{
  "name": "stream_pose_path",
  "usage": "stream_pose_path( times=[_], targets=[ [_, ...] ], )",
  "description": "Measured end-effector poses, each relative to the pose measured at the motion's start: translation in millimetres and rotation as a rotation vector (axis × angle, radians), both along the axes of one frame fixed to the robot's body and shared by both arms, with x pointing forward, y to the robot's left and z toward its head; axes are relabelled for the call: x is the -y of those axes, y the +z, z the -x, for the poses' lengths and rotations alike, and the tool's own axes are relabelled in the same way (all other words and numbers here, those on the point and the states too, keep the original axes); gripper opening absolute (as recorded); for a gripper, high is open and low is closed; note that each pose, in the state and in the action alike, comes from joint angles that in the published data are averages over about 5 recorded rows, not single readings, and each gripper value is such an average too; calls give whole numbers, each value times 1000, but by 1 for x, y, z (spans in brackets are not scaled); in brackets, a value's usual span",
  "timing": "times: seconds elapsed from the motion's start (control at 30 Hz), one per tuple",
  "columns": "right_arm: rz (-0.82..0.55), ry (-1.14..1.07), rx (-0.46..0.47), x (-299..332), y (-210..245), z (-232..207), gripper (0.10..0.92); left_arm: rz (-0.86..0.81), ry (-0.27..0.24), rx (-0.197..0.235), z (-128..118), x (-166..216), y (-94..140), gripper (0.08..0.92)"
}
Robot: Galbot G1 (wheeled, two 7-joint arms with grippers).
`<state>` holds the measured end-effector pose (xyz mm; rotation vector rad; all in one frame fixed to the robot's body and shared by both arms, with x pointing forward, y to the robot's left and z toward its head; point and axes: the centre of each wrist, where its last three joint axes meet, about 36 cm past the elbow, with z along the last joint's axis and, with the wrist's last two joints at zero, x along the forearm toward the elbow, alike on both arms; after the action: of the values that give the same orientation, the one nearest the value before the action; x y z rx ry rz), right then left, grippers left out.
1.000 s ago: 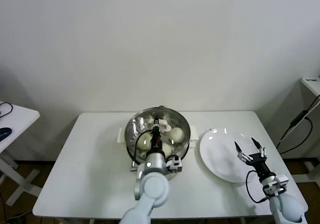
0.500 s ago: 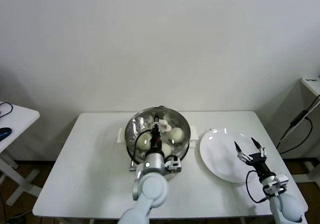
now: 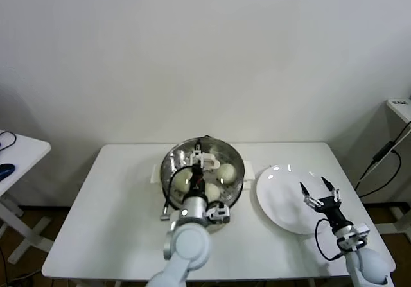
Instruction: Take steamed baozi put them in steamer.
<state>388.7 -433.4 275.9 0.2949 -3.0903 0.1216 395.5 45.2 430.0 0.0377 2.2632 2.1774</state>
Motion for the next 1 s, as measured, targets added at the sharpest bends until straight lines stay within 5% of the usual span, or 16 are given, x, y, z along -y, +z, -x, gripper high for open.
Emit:
stream_pose_path(
  times=[0.6,1.0],
  targets=[
    [14,4,-3,4,0,-1,823,68,-34,-6,28,-23,23,823],
    [39,3,-15,6,6,-2,823,155,-69,-52,60,-67,29,823]
  ],
)
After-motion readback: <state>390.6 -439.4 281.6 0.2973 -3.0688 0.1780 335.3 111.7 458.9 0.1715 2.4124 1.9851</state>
